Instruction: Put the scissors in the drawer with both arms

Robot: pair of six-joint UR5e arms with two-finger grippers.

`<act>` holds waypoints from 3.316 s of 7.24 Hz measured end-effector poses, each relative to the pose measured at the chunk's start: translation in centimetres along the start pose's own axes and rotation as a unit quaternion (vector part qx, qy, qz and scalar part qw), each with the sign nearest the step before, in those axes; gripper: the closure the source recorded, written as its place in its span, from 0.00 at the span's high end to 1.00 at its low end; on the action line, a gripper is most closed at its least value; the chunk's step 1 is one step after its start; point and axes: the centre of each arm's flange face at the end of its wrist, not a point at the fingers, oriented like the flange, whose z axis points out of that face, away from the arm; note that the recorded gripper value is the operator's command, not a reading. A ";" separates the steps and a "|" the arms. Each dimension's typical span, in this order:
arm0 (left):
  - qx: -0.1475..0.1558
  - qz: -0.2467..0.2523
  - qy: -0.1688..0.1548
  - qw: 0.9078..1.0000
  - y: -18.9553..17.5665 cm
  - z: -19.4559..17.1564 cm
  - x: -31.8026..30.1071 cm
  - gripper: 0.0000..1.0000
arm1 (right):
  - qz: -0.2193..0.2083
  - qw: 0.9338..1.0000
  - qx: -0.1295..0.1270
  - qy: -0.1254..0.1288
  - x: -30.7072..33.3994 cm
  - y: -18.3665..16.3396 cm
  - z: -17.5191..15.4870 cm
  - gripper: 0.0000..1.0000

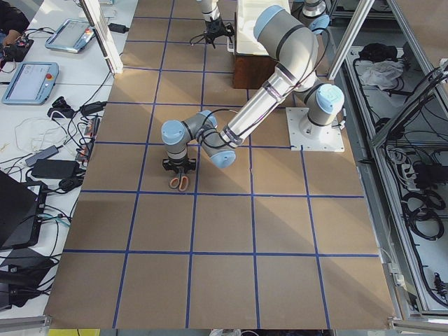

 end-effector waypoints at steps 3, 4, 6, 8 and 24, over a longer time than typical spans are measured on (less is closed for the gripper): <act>-0.006 0.007 -0.010 1.000 -0.8 -1.7 -0.3 0.00 | -0.001 1.000 0.008 0.020 0.5 -0.1 -0.5 1.00; -0.005 0.011 -0.013 1.000 -1.4 -2.9 -0.4 0.00 | -0.002 1.000 0.011 0.025 0.6 -0.2 -0.6 1.00; -0.002 0.030 -0.011 0.999 -4.4 -7.2 -0.9 0.00 | -0.002 0.999 0.015 0.034 1.0 -0.3 -0.7 1.00; 0.007 0.039 0.001 0.999 -6.3 -11.6 -0.8 0.00 | -0.002 0.999 0.018 0.044 1.3 -0.4 -0.9 1.00; 0.006 0.061 0.007 0.998 -10.0 -16.1 0.1 0.00 | 0.008 0.996 0.043 0.073 6.4 0.8 -2.5 1.00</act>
